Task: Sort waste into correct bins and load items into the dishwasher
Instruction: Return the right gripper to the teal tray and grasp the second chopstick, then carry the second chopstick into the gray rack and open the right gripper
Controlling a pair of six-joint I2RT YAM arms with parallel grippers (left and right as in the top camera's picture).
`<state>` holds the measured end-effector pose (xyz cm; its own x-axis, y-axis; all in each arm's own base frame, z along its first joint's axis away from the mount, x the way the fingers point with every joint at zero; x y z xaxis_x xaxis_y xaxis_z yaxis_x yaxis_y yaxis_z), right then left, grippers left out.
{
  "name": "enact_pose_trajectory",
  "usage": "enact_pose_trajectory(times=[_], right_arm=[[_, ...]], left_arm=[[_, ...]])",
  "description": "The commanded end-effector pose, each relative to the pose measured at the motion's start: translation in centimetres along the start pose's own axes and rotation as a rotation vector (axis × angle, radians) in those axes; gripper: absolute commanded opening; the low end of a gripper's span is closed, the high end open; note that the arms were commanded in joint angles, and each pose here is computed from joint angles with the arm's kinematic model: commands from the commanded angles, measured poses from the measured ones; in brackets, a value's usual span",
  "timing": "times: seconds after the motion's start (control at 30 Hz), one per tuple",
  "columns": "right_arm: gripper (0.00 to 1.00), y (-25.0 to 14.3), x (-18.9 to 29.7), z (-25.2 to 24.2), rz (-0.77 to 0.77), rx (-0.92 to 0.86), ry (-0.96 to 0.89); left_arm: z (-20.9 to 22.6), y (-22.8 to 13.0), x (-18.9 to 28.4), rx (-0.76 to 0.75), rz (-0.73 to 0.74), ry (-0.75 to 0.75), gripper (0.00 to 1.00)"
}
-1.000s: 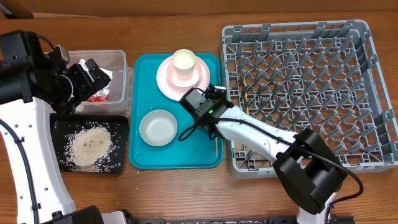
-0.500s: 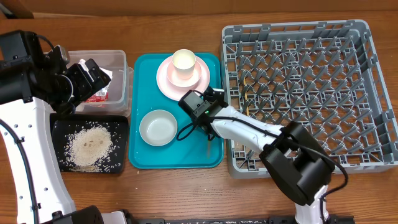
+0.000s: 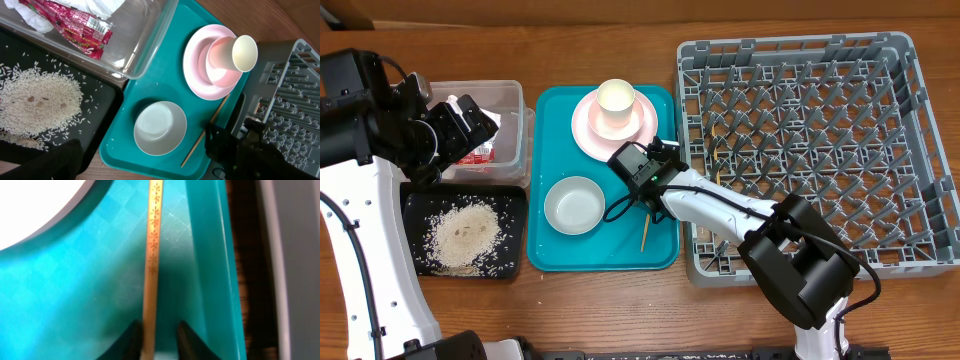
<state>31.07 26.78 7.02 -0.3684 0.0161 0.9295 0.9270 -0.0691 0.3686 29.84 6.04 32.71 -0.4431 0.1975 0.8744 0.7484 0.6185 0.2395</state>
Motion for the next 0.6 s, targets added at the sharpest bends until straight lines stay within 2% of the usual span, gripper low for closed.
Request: enact_pose_trajectory(times=[0.0, 0.47, 0.57], right_arm=[[0.21, -0.99, -1.06, 0.07, 0.061, 0.004, 0.011], [0.05, -1.05, -1.02, -0.01, 0.065, 0.005, 0.006], [0.04, -0.5, -0.24, 0.21, 0.057, 0.003, 0.013]], left_arm=[[-0.2, 0.0, 0.71, -0.03, -0.025, -0.003, 1.0], [-0.2, 0.0, 0.71, -0.03, -0.025, -0.003, 1.0], [-0.2, 0.0, 0.71, -0.03, -0.025, -0.003, 1.0]])
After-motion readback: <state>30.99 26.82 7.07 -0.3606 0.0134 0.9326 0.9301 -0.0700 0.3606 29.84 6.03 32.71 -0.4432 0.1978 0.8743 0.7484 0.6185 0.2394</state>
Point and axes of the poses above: each gripper's point midway between its finger pads, its own x axis back along the fingers, its own z axis along the line the jaws close on, y = z × x, the point moved 7 cm from there along x, back along the fingers, and after that the axes turned 5 degrees about x, right-handed, at the moved point
